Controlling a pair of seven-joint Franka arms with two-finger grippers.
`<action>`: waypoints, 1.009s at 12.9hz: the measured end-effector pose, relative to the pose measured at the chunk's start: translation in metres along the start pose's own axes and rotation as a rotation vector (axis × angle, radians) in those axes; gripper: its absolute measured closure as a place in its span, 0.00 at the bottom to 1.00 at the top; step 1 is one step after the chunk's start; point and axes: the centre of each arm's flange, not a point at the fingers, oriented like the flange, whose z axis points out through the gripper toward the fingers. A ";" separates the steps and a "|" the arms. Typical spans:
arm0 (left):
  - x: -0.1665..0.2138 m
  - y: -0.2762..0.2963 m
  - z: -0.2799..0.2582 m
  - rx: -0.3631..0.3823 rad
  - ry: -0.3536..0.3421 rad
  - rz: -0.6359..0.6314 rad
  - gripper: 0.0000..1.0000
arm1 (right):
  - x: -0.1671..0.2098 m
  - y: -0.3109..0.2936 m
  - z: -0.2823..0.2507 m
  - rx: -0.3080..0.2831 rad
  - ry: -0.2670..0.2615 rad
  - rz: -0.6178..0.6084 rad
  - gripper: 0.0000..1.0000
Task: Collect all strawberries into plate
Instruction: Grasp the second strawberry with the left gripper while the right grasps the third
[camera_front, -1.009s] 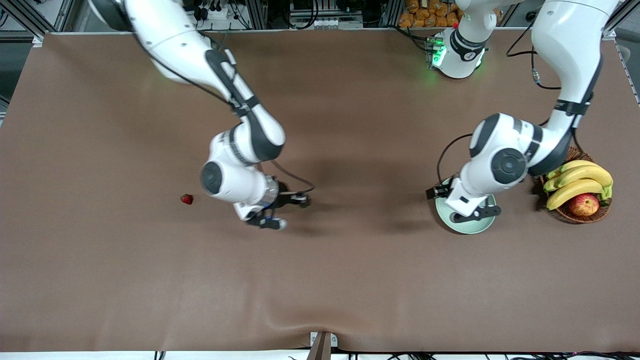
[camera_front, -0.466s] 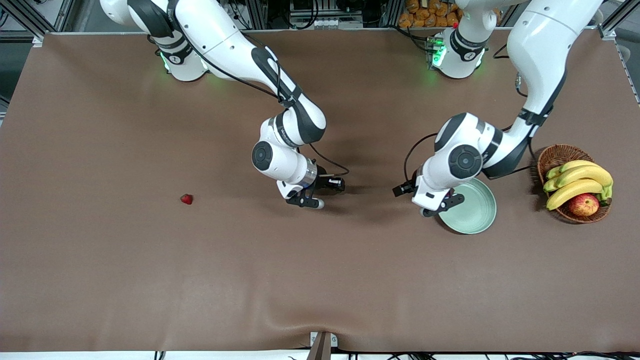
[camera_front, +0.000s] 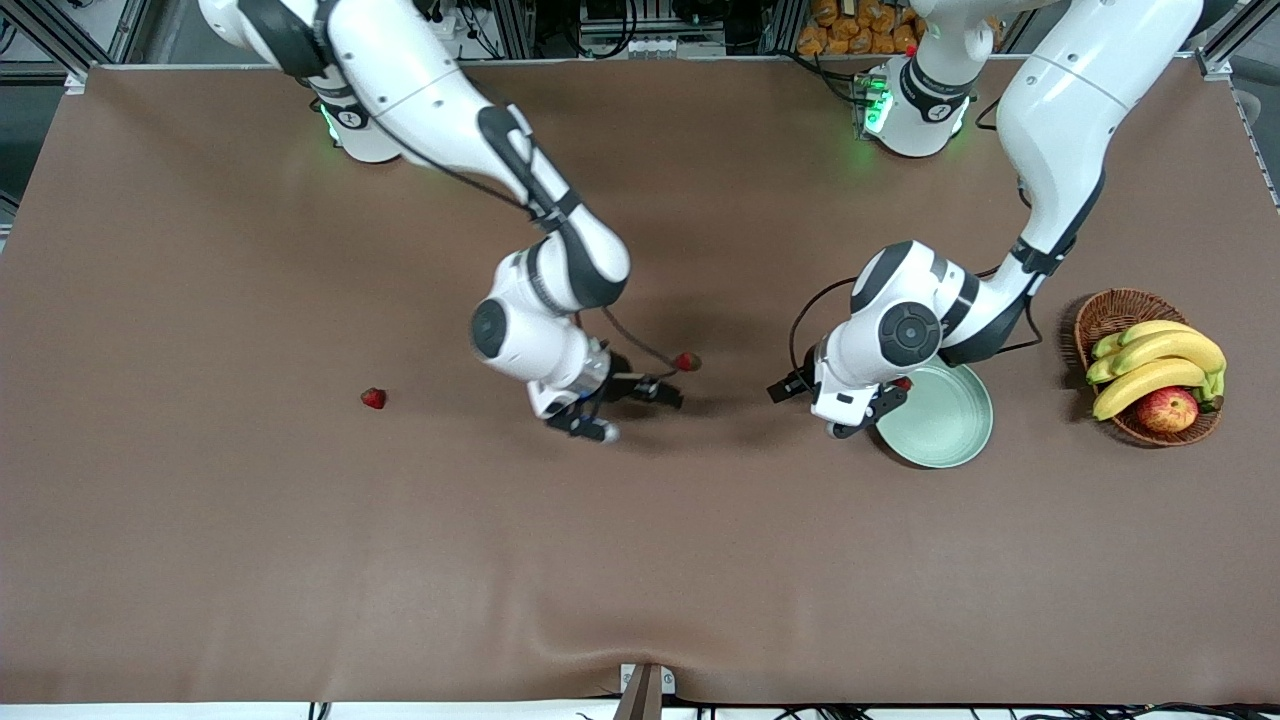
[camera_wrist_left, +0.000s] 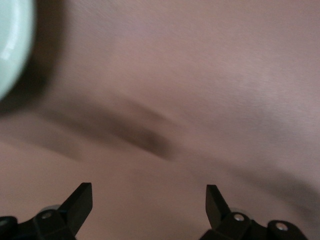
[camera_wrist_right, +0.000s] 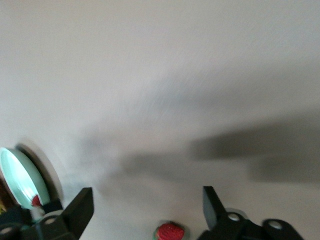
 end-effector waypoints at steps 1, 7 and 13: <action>-0.011 0.010 0.003 -0.022 0.006 -0.036 0.00 | 0.025 0.011 -0.027 -0.015 -0.022 0.006 0.00; -0.098 0.077 0.018 -0.079 -0.002 -0.291 0.00 | 0.122 0.110 -0.196 -0.427 -0.052 -0.124 0.00; -0.117 0.087 0.055 -0.073 -0.023 -0.371 0.00 | 0.146 0.191 -0.216 -0.622 -0.084 -0.143 0.00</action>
